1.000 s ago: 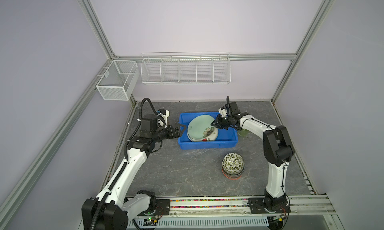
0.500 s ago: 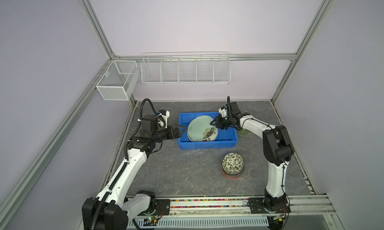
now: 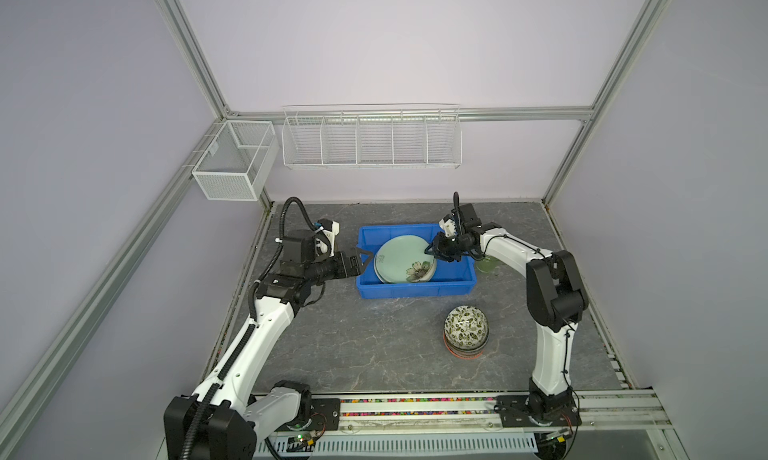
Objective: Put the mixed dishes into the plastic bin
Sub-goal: 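Lower the green plate onto the plates in the bin and open the right gripper, then move both grippers to the leaf-print bowl on top of the bowl stack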
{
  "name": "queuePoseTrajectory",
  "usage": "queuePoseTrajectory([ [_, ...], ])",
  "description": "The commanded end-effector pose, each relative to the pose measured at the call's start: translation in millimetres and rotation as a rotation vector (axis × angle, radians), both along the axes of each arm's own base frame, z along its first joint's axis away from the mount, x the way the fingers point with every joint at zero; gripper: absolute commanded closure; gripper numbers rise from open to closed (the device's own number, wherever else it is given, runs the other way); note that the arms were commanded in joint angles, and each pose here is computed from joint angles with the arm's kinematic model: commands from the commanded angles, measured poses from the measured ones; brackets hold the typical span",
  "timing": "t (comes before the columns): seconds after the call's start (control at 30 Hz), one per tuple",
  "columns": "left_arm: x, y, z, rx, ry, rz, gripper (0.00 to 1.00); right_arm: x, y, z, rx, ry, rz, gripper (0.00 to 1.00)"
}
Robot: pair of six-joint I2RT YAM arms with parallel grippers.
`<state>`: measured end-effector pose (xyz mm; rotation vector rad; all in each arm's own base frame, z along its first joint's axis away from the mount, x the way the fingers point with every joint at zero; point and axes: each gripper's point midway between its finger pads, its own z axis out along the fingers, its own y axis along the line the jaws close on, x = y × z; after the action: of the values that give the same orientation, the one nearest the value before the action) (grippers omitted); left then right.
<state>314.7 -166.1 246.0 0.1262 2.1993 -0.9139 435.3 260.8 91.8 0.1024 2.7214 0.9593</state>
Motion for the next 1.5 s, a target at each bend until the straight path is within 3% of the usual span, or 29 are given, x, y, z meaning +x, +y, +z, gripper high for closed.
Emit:
queuePoseTrajectory([
  [0.0, 0.6, 0.1, -4.1, -0.004, 0.006, -0.005, 0.01, 5.4, -1.5, 18.0, -0.011, -0.059, 0.015, 0.64],
  [0.23, 1.0, 2.1, -6.6, 0.007, 0.011, 0.004, 0.01, 2.6, -6.9, 21.2, -0.041, -0.074, 0.016, 0.62],
  [0.6, 1.1, 15.1, -20.6, 0.079, 0.045, 0.063, 0.01, -36.4, -18.8, 78.6, -0.127, -0.192, 0.075, 0.53],
  [0.77, 1.7, 24.2, -25.4, 0.119, 0.051, 0.106, 0.01, -69.8, -12.6, 85.3, -0.144, -0.210, 0.116, 0.40],
  [0.8, 2.9, 27.6, -26.9, 0.130, 0.053, 0.122, 0.01, -77.0, -11.5, 85.7, -0.155, -0.211, 0.128, 0.32],
  [0.87, 3.6, 32.8, -33.5, 0.157, 0.072, 0.147, 0.01, -92.0, -11.6, 87.5, -0.192, -0.226, 0.149, 0.07],
  [0.9, 3.9, 35.1, -35.5, 0.166, 0.077, 0.159, 0.01, -98.0, -12.6, 88.6, -0.207, -0.233, 0.154, 0.02],
  [1.07, 1.9, 39.4, -41.3, 0.181, 0.090, 0.180, 0.01, -128.0, -24.2, 103.1, -0.252, -0.278, 0.147, 0.12],
  [1.27, -3.1, 46.0, -33.8, 0.196, 0.126, 0.215, 0.01, -165.5, -48.7, 123.4, -0.320, -0.301, 0.136, 0.12],
  [1.47, -11.3, 11.1, -12.1, 0.184, 0.111, 0.127, 0.01, -201.7, -90.3, 128.4, -0.435, -0.251, 0.063, 0.11],
])
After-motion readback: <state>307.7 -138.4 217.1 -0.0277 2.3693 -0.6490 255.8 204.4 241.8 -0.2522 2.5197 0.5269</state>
